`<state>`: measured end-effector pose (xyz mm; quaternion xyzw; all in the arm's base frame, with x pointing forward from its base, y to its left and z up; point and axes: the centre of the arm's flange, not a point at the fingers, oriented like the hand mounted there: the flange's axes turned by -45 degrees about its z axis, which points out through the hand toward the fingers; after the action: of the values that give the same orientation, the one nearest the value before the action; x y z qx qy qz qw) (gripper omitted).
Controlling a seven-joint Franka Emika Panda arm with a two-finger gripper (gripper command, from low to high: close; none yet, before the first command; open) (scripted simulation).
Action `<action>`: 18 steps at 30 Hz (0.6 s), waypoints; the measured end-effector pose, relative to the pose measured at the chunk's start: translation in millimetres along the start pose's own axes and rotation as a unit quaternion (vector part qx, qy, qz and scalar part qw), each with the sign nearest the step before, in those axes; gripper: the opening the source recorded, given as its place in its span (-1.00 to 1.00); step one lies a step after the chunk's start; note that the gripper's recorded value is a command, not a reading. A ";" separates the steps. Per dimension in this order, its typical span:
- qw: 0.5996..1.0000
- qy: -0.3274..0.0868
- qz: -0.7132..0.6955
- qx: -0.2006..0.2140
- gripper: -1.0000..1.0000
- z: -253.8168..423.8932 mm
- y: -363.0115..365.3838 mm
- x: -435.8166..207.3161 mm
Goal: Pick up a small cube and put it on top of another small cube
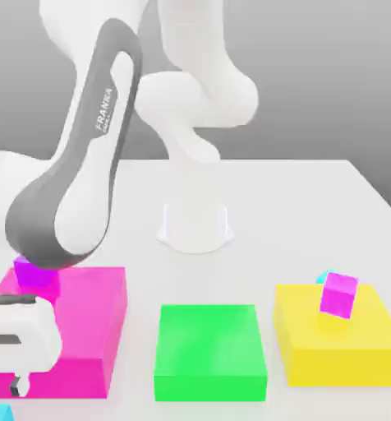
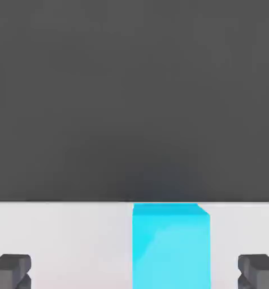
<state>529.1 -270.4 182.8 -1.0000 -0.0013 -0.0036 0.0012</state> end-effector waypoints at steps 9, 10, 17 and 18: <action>1.000 -0.004 0.000 -0.001 -1.00 52.5 2.4 -2.7; 1.000 -0.004 -0.001 -0.001 -1.00 46.9 2.5 -2.3; 0.999 -0.006 0.053 0.010 -1.00 -33.0 14.2 -30.5; 0.997 -0.007 0.070 0.013 -1.00 -40.5 17.3 -39.8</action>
<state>489.0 -287.9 223.1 -0.9975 0.0685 0.0036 0.0139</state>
